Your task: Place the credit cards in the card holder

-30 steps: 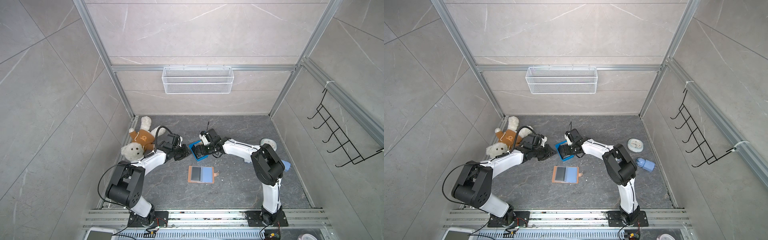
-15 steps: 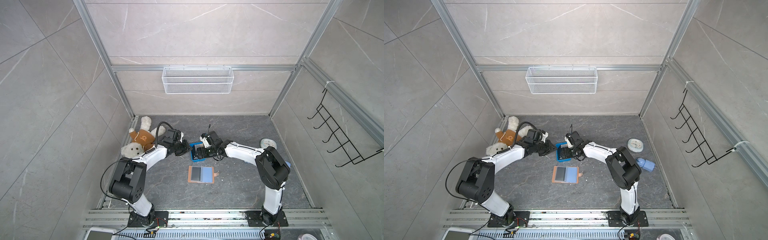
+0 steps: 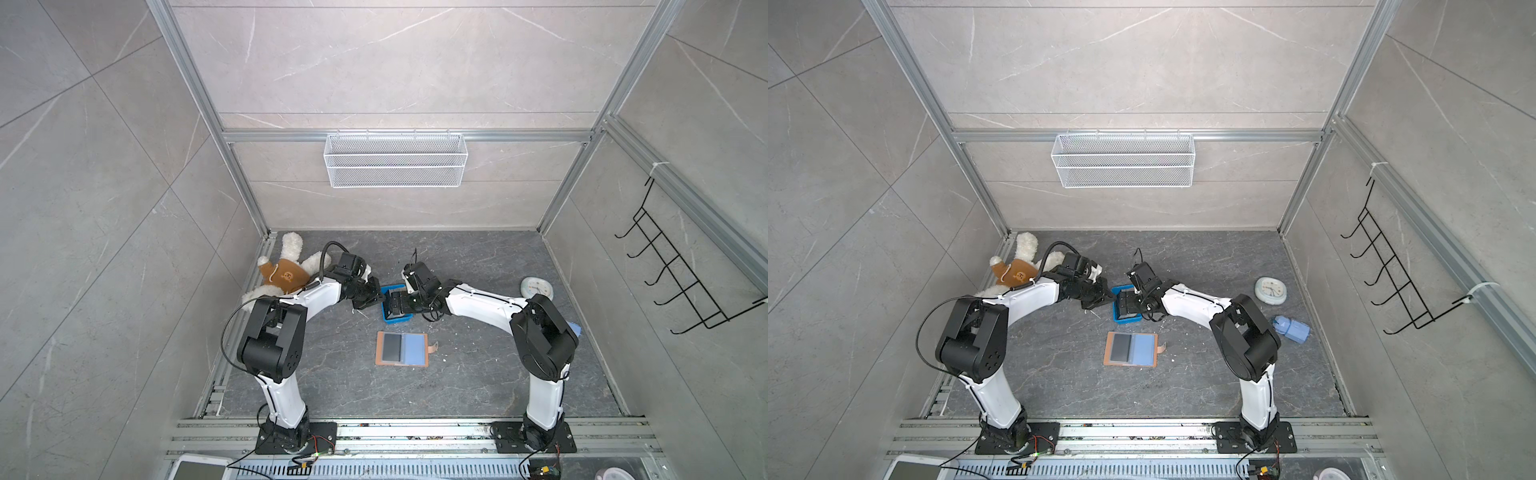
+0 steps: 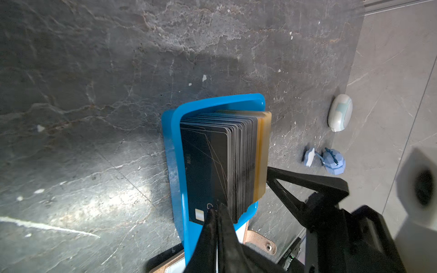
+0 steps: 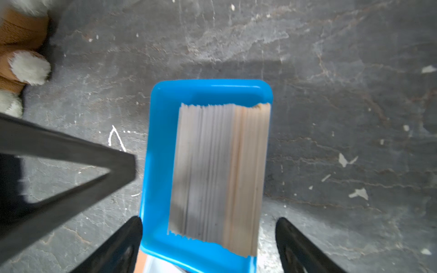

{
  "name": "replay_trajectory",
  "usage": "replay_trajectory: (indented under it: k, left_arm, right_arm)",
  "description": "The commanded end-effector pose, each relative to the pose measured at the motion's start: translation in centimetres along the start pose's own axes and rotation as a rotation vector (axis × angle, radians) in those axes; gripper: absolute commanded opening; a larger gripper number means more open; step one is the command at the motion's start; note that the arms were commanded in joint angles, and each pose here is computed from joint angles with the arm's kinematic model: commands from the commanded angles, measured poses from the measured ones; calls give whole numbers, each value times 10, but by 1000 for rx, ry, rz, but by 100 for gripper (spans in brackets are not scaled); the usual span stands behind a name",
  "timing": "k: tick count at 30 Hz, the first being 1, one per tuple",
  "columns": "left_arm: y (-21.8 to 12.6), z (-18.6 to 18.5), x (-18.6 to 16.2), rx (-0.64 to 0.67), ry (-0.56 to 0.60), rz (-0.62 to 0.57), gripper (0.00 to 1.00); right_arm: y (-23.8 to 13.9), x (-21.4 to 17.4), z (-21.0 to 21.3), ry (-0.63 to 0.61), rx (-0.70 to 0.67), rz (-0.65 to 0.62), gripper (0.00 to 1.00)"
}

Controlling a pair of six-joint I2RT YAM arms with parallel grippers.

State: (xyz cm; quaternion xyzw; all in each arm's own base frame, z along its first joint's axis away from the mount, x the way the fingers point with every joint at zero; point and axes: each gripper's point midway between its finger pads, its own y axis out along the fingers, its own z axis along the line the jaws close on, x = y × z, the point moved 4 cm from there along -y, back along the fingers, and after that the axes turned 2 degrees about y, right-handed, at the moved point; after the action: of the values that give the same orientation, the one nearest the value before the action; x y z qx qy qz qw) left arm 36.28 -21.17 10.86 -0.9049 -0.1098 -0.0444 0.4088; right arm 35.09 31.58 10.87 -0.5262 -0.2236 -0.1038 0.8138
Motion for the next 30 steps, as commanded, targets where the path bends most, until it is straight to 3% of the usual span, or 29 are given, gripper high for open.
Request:
replay_trajectory:
  k: [1,20,30]
  left_arm:
    - [3,-6,3,-28,-16,37,6]
    - [16,10,6,45,-20,59,2]
    - [17,12,5,54,-24,66,2]
  right_arm:
    - [1,4,-2,33,-61,-11,90]
    - [23,-4,-8,31,-120,30,90]
    - [12,0,-11,23,-136,-1,90]
